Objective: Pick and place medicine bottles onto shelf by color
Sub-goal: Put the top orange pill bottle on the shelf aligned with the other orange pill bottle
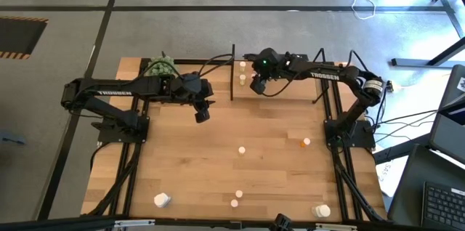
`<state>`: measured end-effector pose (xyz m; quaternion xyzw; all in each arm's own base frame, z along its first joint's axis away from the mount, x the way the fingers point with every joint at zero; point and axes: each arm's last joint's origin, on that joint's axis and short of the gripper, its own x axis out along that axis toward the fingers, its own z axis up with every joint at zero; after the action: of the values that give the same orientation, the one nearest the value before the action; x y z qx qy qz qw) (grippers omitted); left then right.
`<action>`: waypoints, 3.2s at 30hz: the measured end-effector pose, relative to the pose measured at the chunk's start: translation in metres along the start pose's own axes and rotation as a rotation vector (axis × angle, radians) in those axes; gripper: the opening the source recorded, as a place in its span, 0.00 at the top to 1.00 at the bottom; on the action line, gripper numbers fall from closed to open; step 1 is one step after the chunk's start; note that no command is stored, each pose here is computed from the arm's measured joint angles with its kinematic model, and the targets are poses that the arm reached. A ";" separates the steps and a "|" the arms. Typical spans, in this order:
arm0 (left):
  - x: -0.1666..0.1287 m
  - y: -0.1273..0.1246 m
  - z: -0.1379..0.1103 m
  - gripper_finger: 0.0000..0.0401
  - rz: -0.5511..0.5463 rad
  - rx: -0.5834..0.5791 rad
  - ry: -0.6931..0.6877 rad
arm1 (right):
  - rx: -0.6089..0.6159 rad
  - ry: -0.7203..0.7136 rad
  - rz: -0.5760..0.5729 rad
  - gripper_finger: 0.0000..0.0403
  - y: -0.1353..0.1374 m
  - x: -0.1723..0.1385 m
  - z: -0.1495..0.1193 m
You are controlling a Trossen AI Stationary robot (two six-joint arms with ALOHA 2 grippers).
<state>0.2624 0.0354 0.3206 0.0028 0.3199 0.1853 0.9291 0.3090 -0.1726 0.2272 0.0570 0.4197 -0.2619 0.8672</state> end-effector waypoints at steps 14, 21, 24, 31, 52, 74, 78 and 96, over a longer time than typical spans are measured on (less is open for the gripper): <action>-0.010 0.002 -0.003 0.65 -0.001 -0.040 0.012 | -0.050 -0.072 0.060 0.49 0.006 -0.089 0.017; -0.021 0.003 -0.005 0.65 -0.010 -0.034 0.021 | -0.278 -0.088 0.262 0.49 0.031 -0.152 -0.001; -0.021 0.004 -0.007 0.65 -0.009 -0.029 0.039 | -0.275 -0.030 0.306 0.49 0.040 -0.173 -0.016; -0.021 0.002 -0.008 0.65 -0.047 -0.027 0.050 | -0.044 0.258 0.341 0.49 0.047 -0.214 -0.058; -0.023 -0.005 -0.008 0.65 -0.133 -0.011 0.049 | 0.084 0.480 0.477 0.49 0.054 -0.232 -0.139; -0.026 -0.018 0.003 0.65 -0.369 -0.017 -0.054 | -0.047 0.486 0.407 0.49 0.085 -0.166 -0.200; -0.026 -0.018 0.003 0.65 -0.369 -0.020 -0.054 | -0.048 0.490 0.405 0.49 0.086 -0.159 -0.206; -0.026 -0.018 0.004 0.65 -0.369 -0.025 -0.066 | -0.052 0.511 0.390 0.49 0.086 -0.142 -0.225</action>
<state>0.2520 0.0102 0.3376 -0.0615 0.2822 0.0157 0.9573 0.1231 0.0304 0.1800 0.1782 0.6117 -0.0574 0.7686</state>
